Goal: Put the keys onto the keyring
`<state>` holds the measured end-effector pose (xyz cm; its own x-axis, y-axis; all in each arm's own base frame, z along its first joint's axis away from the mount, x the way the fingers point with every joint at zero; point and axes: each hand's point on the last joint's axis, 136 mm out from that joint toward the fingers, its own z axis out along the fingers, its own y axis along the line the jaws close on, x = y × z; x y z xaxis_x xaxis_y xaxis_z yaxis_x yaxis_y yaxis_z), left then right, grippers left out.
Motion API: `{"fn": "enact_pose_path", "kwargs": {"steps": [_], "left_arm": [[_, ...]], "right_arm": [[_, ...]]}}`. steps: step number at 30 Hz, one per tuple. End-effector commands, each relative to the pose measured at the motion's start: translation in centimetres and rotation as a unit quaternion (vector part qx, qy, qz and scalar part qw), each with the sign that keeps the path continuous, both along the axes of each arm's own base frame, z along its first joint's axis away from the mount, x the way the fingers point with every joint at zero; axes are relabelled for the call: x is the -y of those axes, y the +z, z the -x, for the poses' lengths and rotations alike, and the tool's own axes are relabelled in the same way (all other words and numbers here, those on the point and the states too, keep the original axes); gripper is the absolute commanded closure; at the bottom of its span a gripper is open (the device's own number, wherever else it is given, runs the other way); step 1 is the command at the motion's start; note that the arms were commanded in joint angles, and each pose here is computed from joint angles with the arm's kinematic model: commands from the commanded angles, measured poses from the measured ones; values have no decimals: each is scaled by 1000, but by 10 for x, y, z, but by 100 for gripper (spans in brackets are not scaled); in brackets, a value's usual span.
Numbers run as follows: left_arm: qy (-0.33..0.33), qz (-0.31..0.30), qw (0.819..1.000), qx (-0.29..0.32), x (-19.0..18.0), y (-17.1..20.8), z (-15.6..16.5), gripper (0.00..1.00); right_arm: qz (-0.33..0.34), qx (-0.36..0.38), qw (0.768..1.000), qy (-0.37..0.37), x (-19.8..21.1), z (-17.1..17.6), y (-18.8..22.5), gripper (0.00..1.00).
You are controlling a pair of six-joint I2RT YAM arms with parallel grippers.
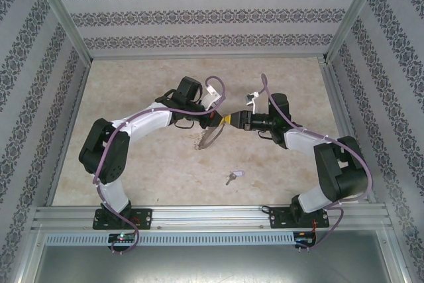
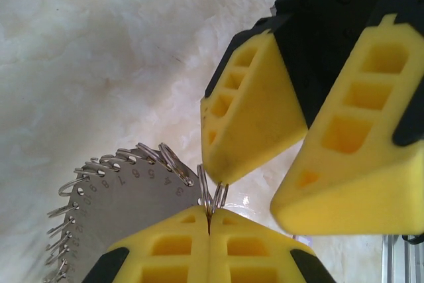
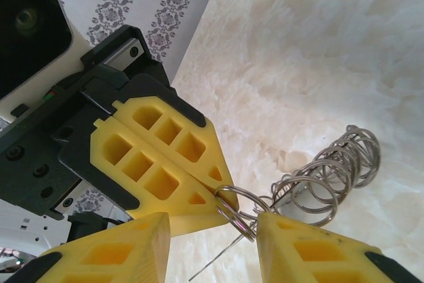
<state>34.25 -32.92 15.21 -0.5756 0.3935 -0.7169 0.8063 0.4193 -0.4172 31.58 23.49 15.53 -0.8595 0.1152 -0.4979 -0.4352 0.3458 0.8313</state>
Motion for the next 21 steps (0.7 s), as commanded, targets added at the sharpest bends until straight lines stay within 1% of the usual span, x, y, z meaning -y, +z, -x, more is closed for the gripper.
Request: {"fn": "enact_pose_path", "kwargs": {"steps": [1,6,14,18,21], "left_arm": [[-3,30,999,24,0,30,-3,100],[0,31,999,25,0,31,-4,100],[1,40,999,23,1,33,-5,100],[-3,43,999,19,3,32,-4,100],[-5,46,999,15,3,31,-2,100]], "right_arm": [[-8,9,1000,14,-6,4,-1,61],[-9,6,1000,17,-8,6,-3,66],[-16,11,999,27,-10,9,-4,80],[-19,18,999,24,-9,8,0,79],[-19,20,1000,15,-7,5,3,72]]}}
